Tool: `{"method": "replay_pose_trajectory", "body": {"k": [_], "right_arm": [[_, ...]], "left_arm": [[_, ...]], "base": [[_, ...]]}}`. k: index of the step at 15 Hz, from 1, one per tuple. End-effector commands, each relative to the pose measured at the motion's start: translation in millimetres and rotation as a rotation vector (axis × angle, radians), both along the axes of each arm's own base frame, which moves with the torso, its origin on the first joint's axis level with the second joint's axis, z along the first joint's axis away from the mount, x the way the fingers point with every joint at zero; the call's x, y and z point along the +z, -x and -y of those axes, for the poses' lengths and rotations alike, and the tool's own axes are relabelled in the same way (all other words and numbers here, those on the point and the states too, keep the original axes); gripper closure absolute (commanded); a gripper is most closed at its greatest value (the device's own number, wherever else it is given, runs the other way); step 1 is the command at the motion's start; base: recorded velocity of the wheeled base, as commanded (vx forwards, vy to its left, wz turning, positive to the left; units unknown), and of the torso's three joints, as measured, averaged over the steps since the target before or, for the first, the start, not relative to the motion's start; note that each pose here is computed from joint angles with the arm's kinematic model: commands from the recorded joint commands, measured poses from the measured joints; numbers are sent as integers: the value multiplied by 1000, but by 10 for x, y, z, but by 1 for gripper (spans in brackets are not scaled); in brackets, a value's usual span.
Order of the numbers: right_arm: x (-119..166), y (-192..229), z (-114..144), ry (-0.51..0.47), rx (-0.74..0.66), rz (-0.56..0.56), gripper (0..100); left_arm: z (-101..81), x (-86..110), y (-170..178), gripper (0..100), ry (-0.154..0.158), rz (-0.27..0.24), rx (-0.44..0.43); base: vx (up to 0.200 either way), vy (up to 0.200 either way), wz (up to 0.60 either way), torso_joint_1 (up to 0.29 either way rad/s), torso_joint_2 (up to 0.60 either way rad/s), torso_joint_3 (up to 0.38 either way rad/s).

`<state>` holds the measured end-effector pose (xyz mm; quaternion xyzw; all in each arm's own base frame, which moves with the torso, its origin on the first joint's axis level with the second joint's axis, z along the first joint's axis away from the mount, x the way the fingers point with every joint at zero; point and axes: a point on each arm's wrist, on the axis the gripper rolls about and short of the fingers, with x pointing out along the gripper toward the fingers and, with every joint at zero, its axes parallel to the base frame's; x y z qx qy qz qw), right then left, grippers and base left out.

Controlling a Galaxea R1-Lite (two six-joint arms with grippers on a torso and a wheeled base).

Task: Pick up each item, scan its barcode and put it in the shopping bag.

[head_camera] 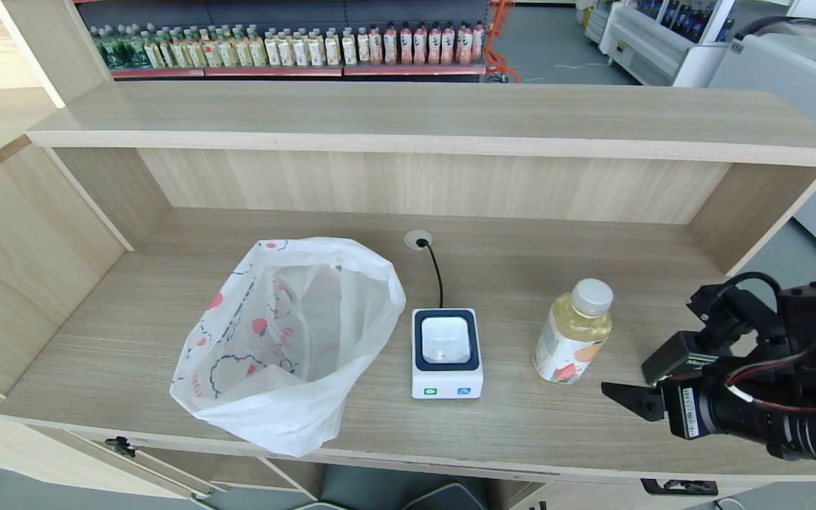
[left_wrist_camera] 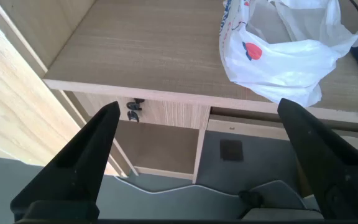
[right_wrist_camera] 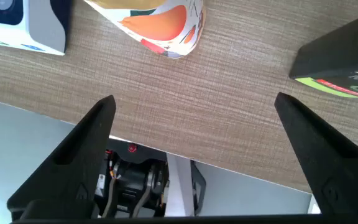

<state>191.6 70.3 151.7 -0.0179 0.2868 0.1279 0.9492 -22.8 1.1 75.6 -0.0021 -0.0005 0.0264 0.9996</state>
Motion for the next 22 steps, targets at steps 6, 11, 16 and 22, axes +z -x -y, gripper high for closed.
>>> {"method": "replay_pose_trajectory", "body": {"k": [6, 11, 16, 22], "right_arm": [[-281, -334, -346, -21, 21, 20, 0], [-351, -474, -505, -9, -14, 96, 0], [-383, -586, -657, -21, 22, 152, 0], [-340, -721, -707, 12, 50, 260, 0]], "left_arm": [[0, 0, 0, 0, 0, 1, 1], [0, 0, 0, 0, 0, 1, 1], [0, 0, 0, 0, 0, 1, 1], [0, 0, 0, 0, 0, 1, 1]], "base": [[0, 0, 0, 0, 0, 0], [0, 0, 0, 0, 0, 0], [0, 0, 0, 0, 0, 0], [0, 0, 0, 0, 0, 0]]}}
